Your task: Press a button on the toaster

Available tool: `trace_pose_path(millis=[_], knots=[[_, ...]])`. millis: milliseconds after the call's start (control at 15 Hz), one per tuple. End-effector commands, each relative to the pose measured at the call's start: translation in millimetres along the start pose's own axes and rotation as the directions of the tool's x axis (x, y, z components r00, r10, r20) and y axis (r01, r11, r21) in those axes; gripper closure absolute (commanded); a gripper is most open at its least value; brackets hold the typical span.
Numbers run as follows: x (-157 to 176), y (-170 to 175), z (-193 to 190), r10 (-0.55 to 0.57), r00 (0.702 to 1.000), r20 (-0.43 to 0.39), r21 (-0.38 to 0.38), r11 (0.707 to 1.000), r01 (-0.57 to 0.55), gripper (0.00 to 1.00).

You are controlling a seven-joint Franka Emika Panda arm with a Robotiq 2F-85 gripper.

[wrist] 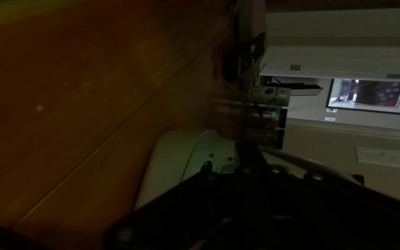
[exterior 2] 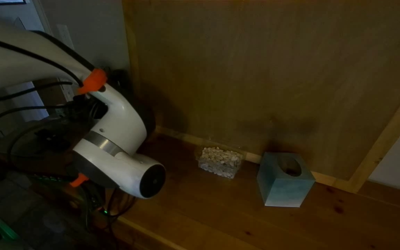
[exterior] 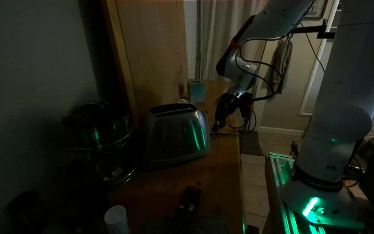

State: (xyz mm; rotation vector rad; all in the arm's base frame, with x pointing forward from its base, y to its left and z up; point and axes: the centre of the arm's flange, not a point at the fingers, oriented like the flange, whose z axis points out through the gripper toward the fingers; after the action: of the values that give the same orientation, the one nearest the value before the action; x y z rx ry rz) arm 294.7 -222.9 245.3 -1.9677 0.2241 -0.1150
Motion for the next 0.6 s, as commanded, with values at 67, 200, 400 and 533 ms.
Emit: trace_pose_path(millis=[67, 200, 400, 533], knots=[[-4.8, -9.9, -6.1, -0.071, 0.997, 0.024, 0.007, 0.997, 0.071, 1.00], [-3.8, -12.5, -5.5, -0.096, 0.995, 0.025, 0.023, 0.995, 0.095, 1.00], [-1.8, -16.2, -2.9, -0.120, 0.992, 0.033, 0.056, 0.991, 0.118, 1.00], [-1.4, -16.9, -2.4, -0.126, 0.991, 0.037, 0.068, 0.990, 0.124, 1.00]])
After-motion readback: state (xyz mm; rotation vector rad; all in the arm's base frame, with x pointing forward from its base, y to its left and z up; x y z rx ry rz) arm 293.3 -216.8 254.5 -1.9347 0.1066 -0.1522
